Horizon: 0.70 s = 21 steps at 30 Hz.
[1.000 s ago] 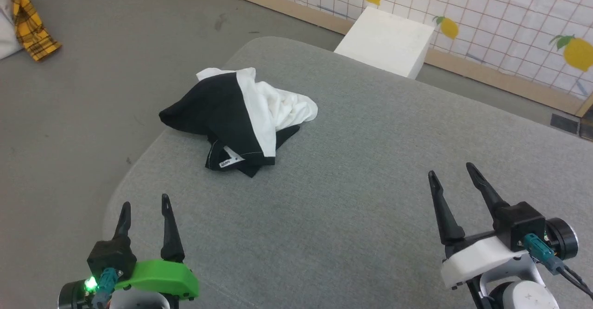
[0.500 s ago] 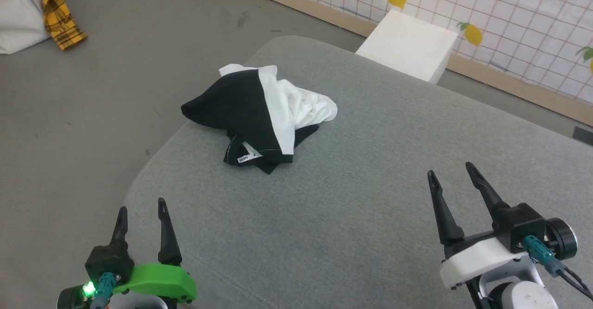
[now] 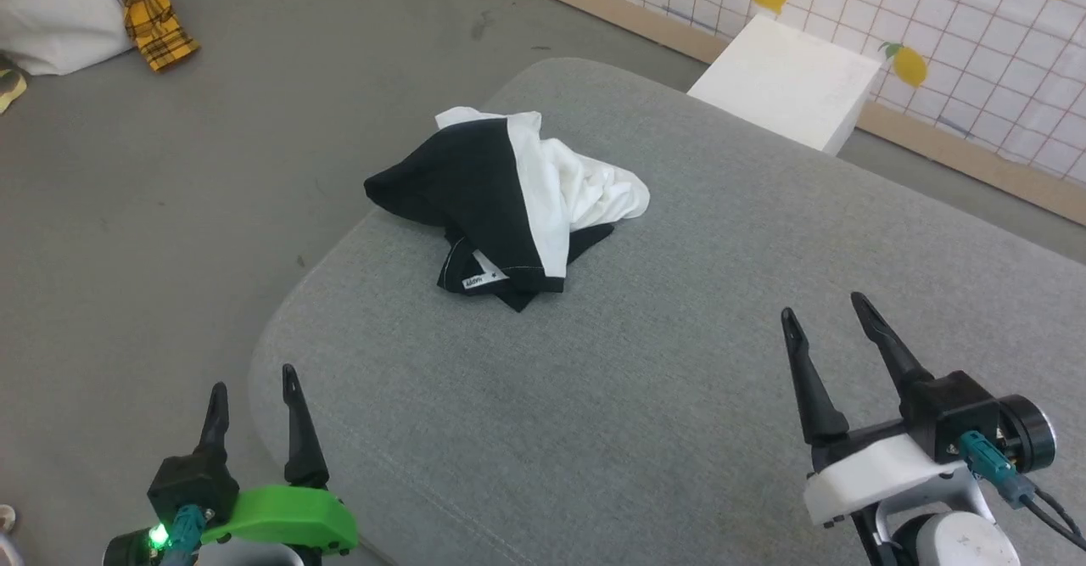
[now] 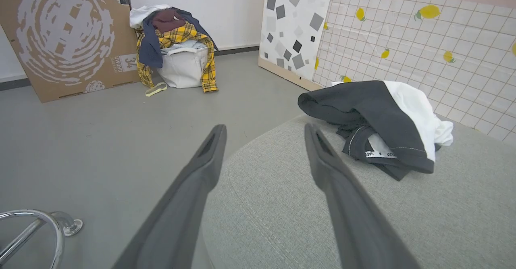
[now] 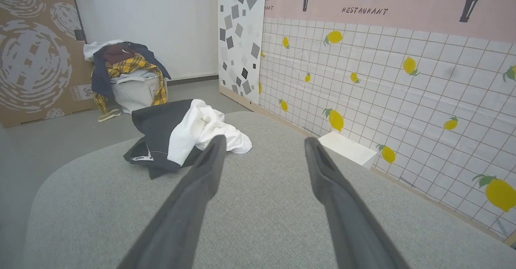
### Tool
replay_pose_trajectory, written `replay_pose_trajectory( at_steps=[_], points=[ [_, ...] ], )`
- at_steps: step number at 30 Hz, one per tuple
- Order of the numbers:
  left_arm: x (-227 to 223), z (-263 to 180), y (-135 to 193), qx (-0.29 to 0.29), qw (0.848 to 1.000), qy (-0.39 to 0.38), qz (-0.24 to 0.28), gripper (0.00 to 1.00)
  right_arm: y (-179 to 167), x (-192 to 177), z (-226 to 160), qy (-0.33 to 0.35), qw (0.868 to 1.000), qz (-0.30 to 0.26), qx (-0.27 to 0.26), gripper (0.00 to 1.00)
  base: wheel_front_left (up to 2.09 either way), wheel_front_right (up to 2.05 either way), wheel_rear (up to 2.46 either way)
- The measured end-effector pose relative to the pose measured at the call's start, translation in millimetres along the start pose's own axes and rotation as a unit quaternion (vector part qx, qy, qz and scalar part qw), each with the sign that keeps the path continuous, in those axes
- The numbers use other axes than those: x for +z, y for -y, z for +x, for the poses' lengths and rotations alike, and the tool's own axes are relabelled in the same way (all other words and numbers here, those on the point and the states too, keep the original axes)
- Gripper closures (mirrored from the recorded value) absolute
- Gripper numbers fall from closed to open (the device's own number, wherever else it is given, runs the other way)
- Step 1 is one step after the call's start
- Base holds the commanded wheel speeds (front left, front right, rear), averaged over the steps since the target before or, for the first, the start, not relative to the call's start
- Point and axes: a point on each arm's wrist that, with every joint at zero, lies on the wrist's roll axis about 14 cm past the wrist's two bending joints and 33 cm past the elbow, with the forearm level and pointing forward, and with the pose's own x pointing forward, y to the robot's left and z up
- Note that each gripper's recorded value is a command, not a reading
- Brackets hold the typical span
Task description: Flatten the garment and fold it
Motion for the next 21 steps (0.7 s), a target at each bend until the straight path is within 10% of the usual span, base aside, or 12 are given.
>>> replay_pose_trajectory(
  at_steps=[8, 21],
  points=[
    [23.3, 39.4, 32.5, -0.046, 0.998, 0.017, -0.030, 0.00, 10.4, 4.0, 4.9, 0.011, 1.000, 0.000, -0.010, 0.00, 0.00, 0.00, 0.00],
    [63.2, 180.2, 158.8, -0.185, 0.979, -0.052, 0.062, 0.00, 78.9, -19.6, 5.3, 0.004, 0.998, -0.008, -0.070, 0.00, 0.00, 0.00, 0.00]
  ],
)
